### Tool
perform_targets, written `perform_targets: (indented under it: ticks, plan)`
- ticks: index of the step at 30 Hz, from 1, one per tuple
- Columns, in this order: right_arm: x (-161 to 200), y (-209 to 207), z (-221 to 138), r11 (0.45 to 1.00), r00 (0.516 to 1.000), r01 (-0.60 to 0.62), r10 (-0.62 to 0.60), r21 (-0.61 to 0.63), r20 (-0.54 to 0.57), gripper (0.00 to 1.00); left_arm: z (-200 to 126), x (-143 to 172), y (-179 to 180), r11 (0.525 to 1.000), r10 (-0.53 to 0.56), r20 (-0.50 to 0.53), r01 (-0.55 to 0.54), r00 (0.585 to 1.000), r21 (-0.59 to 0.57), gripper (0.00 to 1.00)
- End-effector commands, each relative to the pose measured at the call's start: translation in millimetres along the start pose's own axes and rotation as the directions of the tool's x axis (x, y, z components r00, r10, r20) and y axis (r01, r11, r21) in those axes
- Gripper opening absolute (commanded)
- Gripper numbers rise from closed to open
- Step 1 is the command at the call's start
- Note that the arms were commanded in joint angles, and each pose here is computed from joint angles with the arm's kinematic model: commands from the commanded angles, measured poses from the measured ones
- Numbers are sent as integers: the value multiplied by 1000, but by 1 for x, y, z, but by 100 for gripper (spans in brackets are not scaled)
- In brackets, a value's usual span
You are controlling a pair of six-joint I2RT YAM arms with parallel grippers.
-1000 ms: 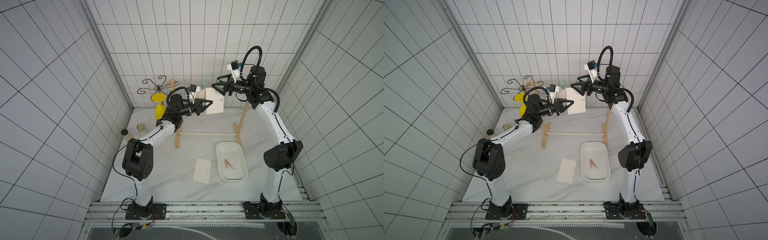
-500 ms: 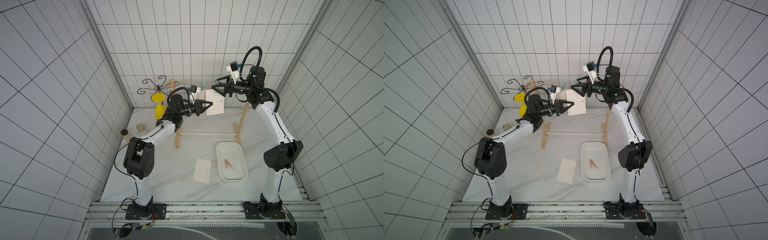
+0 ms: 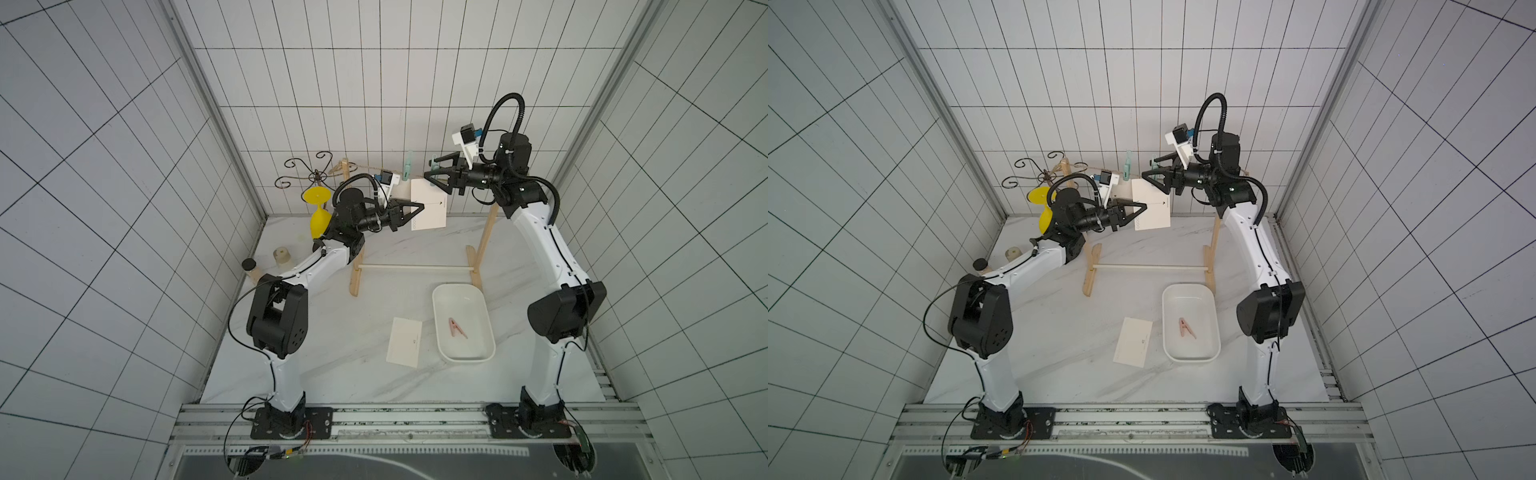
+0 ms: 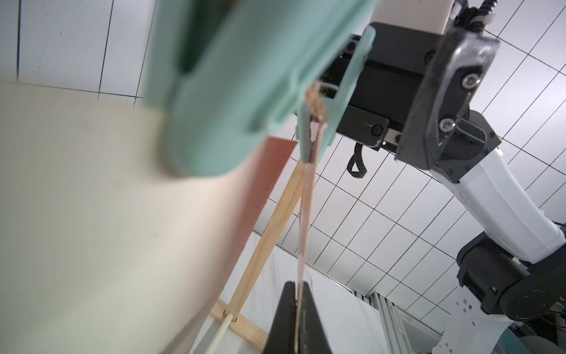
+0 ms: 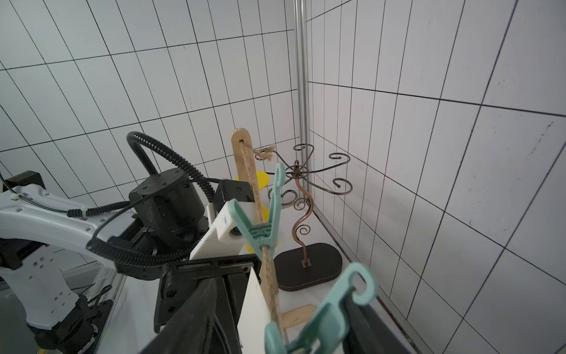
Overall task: Remove the postcards from the strings
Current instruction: Remove the clamp from the clothesline.
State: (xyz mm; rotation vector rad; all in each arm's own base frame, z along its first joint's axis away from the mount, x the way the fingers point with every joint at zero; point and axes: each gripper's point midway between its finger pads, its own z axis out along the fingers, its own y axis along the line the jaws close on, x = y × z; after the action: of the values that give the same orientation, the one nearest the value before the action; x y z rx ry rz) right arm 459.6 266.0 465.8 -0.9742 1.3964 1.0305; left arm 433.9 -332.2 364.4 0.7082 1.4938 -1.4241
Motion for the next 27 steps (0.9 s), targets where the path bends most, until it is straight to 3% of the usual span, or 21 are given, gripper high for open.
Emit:
perform_targets:
  ticks: [1, 27]
  plan:
    - [-19, 27, -5, 997, 999, 52, -51, -64, 15, 61, -1, -9, -1, 1000, 7, 12, -7, 1000, 8, 0]
    - [-13, 35, -17, 982, 1000, 23, -21, -189, 12, 51, -3, -7, -6, 998, -25, -13, 26, 1000, 62, 0]
